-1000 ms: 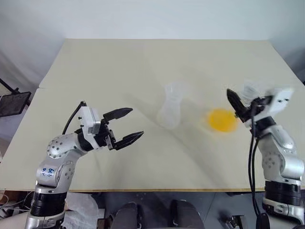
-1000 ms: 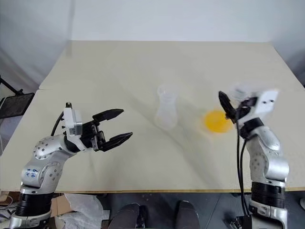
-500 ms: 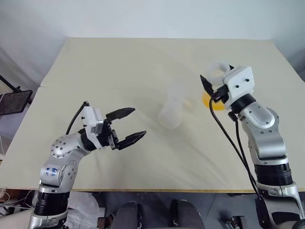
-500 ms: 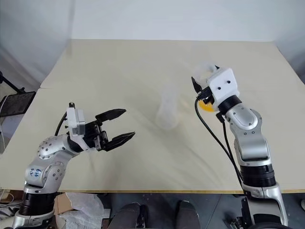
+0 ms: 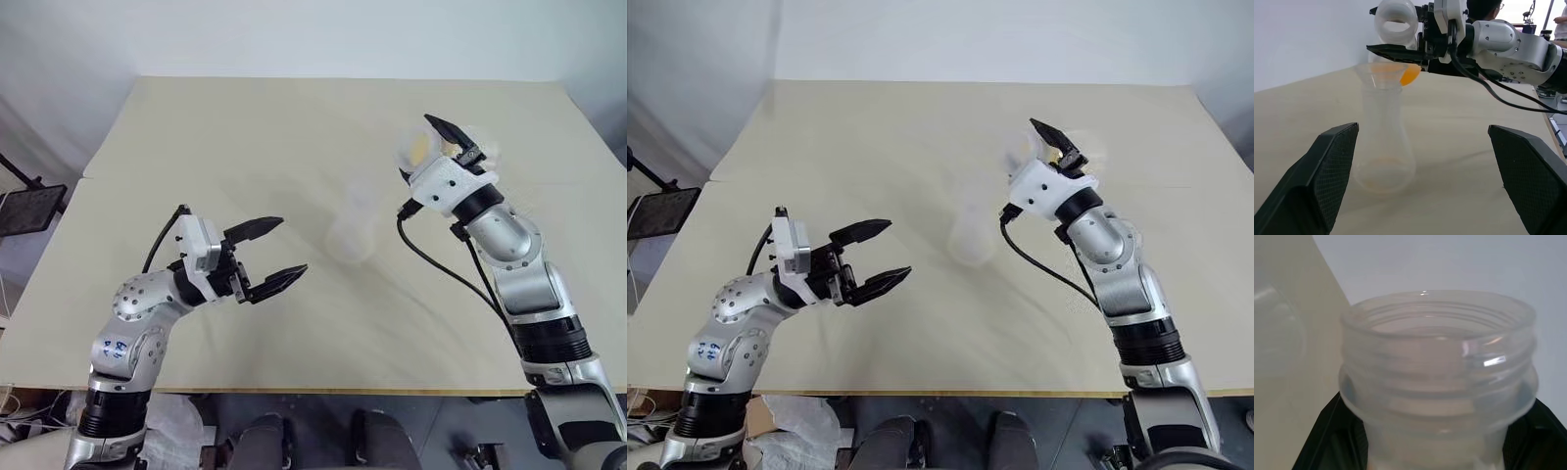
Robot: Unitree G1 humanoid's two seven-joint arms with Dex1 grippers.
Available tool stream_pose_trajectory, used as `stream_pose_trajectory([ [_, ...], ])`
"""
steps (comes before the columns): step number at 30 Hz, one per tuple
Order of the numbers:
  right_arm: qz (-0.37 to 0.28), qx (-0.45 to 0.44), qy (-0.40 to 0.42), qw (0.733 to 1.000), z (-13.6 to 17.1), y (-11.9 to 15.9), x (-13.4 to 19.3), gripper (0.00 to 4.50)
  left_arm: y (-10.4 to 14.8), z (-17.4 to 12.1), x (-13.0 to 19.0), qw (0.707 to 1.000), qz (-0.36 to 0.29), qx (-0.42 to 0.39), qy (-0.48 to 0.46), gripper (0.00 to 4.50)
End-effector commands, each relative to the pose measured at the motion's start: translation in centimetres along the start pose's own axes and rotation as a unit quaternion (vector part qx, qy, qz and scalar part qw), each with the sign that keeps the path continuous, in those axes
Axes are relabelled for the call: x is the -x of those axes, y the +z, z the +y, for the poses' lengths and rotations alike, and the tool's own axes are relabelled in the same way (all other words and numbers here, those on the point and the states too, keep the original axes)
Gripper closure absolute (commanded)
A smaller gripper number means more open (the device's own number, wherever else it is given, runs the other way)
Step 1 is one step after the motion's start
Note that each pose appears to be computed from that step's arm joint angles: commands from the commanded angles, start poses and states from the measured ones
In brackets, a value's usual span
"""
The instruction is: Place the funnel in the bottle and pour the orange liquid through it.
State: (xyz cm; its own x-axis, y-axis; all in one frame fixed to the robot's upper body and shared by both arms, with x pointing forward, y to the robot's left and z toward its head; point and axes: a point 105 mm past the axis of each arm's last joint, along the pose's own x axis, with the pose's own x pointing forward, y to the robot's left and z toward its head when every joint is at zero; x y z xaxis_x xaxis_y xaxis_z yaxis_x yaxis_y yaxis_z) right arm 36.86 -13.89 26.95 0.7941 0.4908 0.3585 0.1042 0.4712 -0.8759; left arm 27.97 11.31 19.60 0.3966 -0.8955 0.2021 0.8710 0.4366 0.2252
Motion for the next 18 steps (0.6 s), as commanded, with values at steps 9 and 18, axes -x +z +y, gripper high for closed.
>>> stream_pose_trajectory([
  [9, -0.041, 0.121, -0.030, 0.991, -1.2, 2.0, -1.0, 1.87, 0.5, -0.1, -0.8, 1.000, -0.016, -0.014, 0.002, 0.00],
  [18, -0.052, 0.170, -0.034, 0.984, -0.9, 2.6, -1.5, 1.87, 0.3, 0.6, -1.1, 0.999, -0.017, -0.030, 0.031, 0.00],
])
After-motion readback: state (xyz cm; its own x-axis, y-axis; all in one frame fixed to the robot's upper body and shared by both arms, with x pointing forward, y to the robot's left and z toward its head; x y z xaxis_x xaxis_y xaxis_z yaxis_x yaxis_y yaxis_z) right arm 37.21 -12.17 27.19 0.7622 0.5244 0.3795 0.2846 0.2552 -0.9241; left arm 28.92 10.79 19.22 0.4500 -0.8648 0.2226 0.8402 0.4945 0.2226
